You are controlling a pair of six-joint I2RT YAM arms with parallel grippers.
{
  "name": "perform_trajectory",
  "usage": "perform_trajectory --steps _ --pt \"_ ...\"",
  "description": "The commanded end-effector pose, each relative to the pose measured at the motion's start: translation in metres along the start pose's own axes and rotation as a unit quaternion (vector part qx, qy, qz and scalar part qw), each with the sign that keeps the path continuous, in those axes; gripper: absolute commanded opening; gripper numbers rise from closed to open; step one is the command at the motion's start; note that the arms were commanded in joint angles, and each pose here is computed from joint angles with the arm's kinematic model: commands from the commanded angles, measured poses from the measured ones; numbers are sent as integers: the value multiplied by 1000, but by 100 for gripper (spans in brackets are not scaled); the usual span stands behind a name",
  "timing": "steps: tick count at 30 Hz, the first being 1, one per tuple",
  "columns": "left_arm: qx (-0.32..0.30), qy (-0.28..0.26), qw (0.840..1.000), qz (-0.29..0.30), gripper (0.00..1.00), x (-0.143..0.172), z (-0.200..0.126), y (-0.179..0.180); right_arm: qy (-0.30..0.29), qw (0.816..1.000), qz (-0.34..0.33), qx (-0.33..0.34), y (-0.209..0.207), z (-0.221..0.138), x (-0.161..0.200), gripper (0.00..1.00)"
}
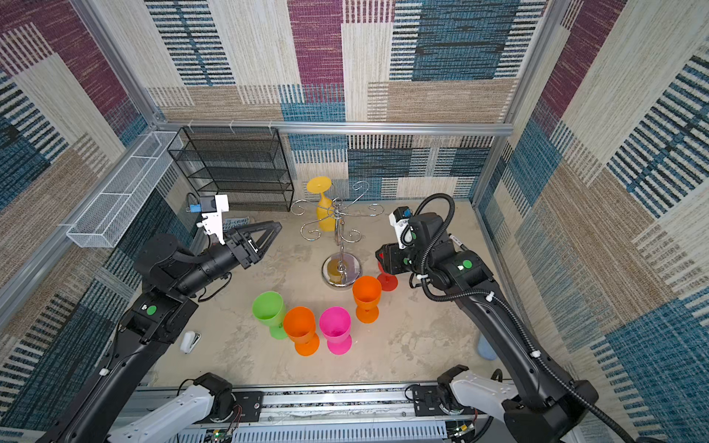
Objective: Take the wine glass off the wine glass rack
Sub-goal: Place the wine glass at the center of the table, then pick up the wine glass from the wine glass rack.
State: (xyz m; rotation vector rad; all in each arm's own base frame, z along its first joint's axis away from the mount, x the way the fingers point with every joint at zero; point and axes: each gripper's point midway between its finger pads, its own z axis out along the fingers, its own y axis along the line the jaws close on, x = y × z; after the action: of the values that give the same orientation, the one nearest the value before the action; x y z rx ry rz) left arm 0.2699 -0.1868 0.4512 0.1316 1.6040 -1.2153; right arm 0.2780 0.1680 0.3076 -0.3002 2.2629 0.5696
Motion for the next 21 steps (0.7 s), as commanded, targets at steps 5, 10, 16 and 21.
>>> perform_trajectory --steps 5,10,16,21 --pt "20 7 997 -71 58 -22 27 30 -42 999 5 -11 5 -19 -9 57" --pt "-5 24 997 -73 58 -38 54 72 -107 994 7 1 3 -44 -23 60" --pt "0 39 994 -102 58 -61 89 121 -211 977 10 3 1 -87 -40 68" --pt "26 79 987 -140 58 -61 125 155 -242 970 17 5 -1 -100 -40 72"
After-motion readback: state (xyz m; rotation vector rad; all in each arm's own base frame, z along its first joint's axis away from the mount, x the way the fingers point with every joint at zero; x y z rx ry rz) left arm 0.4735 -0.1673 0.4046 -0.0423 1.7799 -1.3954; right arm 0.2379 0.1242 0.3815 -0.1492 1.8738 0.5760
